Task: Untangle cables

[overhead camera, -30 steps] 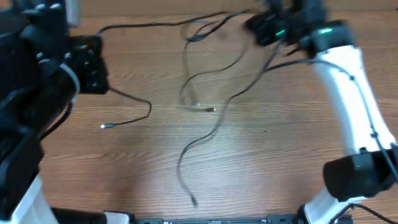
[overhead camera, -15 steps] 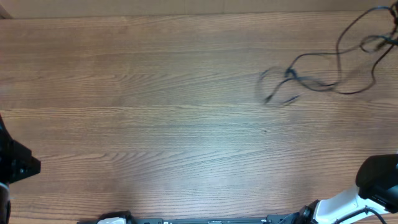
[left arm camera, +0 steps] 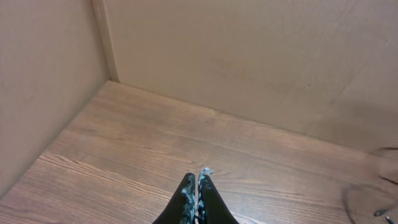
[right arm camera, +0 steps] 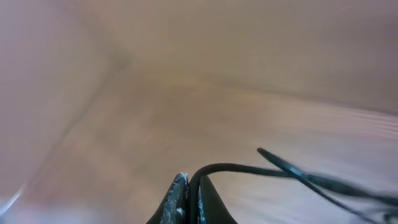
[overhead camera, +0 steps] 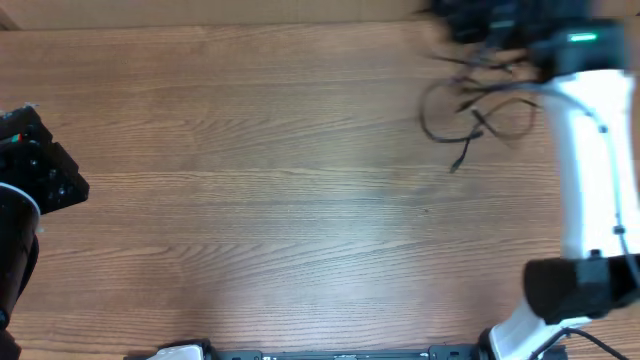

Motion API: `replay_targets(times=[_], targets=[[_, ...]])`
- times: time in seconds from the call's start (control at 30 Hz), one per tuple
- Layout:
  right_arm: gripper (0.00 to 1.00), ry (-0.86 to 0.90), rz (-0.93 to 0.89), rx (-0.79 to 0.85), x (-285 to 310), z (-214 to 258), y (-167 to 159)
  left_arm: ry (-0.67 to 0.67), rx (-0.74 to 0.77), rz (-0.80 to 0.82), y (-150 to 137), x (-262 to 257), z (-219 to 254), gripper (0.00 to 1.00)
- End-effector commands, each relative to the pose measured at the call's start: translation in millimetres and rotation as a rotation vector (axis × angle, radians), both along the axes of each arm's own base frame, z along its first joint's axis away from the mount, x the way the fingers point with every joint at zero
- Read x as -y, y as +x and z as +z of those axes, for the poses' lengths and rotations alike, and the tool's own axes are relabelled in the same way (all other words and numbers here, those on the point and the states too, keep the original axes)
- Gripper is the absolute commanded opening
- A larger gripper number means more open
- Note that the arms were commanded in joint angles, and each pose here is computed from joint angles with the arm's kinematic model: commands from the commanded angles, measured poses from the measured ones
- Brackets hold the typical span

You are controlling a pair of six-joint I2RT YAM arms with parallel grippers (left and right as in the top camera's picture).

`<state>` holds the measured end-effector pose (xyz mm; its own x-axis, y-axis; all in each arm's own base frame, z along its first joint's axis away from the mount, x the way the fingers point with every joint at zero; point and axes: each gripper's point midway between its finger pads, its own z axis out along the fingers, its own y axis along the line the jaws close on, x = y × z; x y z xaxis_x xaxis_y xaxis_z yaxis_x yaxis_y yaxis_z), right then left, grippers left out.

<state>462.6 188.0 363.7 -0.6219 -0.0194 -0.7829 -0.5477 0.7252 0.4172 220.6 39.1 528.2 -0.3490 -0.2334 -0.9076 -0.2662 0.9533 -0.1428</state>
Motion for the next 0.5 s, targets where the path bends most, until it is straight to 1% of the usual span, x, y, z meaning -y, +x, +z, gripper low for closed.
replay_targets(times=[0.0, 0.03, 0.07, 0.13, 0.2, 0.27, 0.37, 0.47], targets=[[0.04, 0.044, 0.204, 0.068, -77, 40, -64, 0.027, -0.001, -0.002, -5, -1, 1, 0.04], [0.04, 0.033, 0.226, 0.071, -92, 39, -74, 0.033, -0.012, -0.006, -3, -2, -1, 0.04], [0.04, 0.004, 0.210, 0.080, -98, 38, -77, 0.041, -0.023, -0.010, -1, -2, -3, 0.04], [0.04, -0.065, 0.114, 0.108, -91, 37, -71, 0.042, -0.049, -0.012, 4, -2, -8, 0.04], [0.04, -0.123, 0.007, 0.131, -69, 38, -60, 0.038, -0.077, -0.015, 11, -3, -14, 0.04], [0.04, -0.163, -0.053, 0.151, -40, 42, -53, 0.024, -0.096, -0.041, 19, 2, -19, 0.04], [0.04, -0.172, -0.139, 0.147, 3, 48, -44, -0.007, -0.125, -0.104, 34, 12, -27, 0.04], [0.04, -0.153, -0.180, 0.133, 32, 51, -38, -0.049, -0.155, -0.179, 50, 25, -36, 0.04]])
